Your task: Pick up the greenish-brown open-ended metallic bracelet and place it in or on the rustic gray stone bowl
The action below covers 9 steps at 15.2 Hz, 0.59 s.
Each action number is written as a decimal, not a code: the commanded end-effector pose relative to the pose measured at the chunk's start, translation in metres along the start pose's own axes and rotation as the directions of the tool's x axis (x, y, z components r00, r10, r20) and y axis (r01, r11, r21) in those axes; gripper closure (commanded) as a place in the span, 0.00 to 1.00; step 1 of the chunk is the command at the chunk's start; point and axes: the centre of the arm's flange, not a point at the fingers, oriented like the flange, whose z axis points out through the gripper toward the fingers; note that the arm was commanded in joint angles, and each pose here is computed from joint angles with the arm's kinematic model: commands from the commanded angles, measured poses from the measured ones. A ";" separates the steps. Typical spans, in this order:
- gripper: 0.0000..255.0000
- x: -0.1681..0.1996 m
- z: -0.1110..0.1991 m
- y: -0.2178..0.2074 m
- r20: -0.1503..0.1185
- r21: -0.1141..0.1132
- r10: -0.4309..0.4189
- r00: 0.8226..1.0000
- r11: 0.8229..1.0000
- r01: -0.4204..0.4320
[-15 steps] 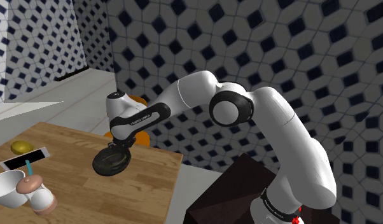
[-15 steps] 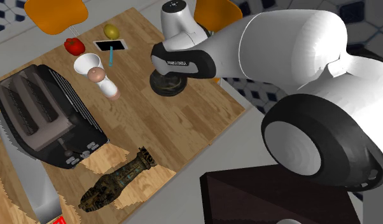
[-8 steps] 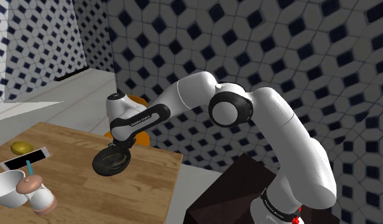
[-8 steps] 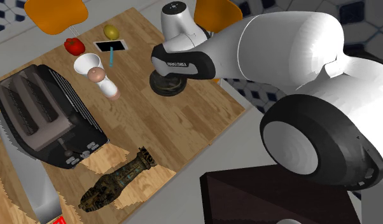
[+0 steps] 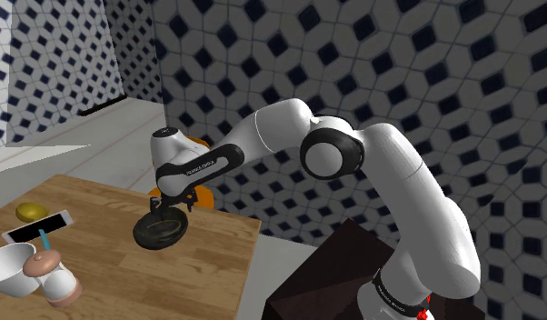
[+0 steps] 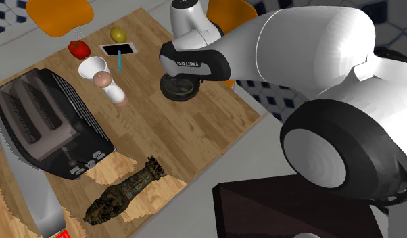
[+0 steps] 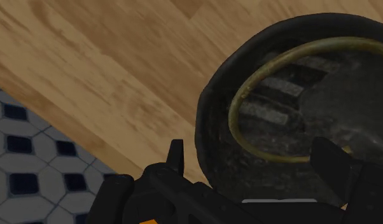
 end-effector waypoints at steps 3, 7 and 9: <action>0.00 -0.002 -0.034 0.000 0.000 0.000 0.000 1.000 1.000 0.000; 0.00 -0.002 -0.034 0.000 0.000 0.000 0.000 1.000 1.000 0.000; 0.00 -0.002 -0.034 0.000 0.000 0.000 0.000 1.000 1.000 0.000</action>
